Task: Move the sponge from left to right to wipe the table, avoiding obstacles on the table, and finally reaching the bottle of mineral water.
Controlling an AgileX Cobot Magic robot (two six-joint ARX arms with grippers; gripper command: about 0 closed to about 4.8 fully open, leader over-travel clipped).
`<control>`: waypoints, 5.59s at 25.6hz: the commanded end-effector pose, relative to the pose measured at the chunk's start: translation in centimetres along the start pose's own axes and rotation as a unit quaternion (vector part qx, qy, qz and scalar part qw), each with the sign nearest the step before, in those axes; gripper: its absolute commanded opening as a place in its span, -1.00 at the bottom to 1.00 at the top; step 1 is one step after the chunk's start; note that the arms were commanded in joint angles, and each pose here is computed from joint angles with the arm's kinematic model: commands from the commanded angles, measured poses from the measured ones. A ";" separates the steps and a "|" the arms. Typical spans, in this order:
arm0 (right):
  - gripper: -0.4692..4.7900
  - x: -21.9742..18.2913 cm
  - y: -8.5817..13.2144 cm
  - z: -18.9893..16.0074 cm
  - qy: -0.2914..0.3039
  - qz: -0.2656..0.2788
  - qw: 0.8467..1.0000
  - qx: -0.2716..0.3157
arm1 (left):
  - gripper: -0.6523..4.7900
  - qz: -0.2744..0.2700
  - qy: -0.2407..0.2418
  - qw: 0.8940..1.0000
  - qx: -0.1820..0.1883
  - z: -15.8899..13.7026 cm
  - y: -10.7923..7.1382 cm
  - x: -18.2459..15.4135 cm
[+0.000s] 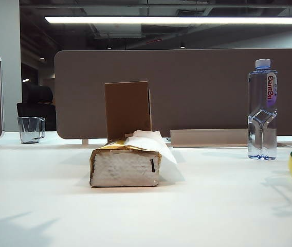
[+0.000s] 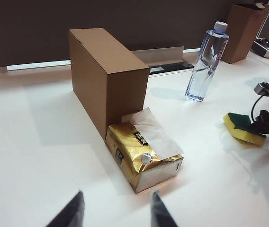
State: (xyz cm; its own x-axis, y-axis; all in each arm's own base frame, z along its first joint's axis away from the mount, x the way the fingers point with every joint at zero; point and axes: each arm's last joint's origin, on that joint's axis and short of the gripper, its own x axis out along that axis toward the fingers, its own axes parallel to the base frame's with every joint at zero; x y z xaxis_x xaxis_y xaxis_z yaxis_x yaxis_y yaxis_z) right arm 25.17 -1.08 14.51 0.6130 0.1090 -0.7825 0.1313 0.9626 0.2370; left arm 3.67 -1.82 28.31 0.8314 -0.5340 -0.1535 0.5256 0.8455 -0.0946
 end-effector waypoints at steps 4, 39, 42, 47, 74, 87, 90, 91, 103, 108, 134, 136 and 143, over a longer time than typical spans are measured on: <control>-0.84 2.8 -0.5 0.2 0.055 -0.017 0.998 -0.003 | -0.10 -0.002 -0.007 1.000 0.005 0.2 -0.1 -0.1; -0.25 5.2 0.1 3.7 0.060 0.020 0.998 0.001 | -0.10 -0.002 -0.007 1.000 0.005 0.3 -0.1 -0.1; -0.25 4.6 0.2 3.9 0.057 0.020 0.998 0.000 | -0.10 -0.004 -0.007 1.000 0.004 0.3 -0.1 -0.1; -0.25 2.9 0.6 4.7 0.031 0.021 0.999 -0.005 | -0.10 -0.004 -0.007 1.000 0.003 0.3 -0.1 -0.1; 0.19 -0.1 1.7 7.9 -0.048 0.039 0.998 -0.008 | -0.10 -0.008 -0.019 1.000 0.008 0.9 -0.3 -0.6; 0.19 -5.0 2.6 8.0 -0.072 0.058 0.995 -0.025 | -0.10 0.002 -0.022 1.000 0.013 1.0 -0.3 -0.7; 0.19 -7.3 2.9 8.0 -0.095 0.062 0.993 -0.037 | -0.10 0.011 -0.022 0.999 0.044 1.0 -0.2 -0.7; 0.18 -8.0 3.0 7.9 -0.101 0.063 0.992 -0.041 | -0.10 0.017 -0.021 0.999 0.047 1.0 -0.2 -0.7; 0.09 -13.8 3.2 4.2 -0.165 0.076 0.981 -0.072 | -0.10 0.112 -0.036 0.988 0.104 1.5 0.3 -0.8; 0.09 -14.6 2.8 1.9 -0.182 0.079 0.977 -0.077 | -0.10 0.139 -0.037 0.984 0.107 1.5 0.5 -0.8; -0.23 -18.2 1.6 -6.9 -0.323 0.095 0.935 -0.110 | -0.13 0.190 -0.027 0.979 0.076 0.3 1.3 0.5; -0.27 -18.2 1.5 -7.1 -0.318 0.095 0.937 -0.109 | -0.19 0.190 -0.024 0.979 0.072 0.0 1.4 0.7; -0.28 -18.3 1.5 -7.2 -0.318 0.095 0.937 -0.109 | -0.21 0.197 -0.017 0.978 0.073 -0.6 1.7 1.1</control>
State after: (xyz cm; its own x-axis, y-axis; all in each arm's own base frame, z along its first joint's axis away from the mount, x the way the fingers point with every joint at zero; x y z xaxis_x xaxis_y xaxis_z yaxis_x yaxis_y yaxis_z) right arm 8.61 0.15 24.81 0.9554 0.1802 -0.2341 -0.1444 0.9762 0.1618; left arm 5.37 -1.06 27.13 0.9730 -0.1823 -0.1416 0.1975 0.9750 0.1020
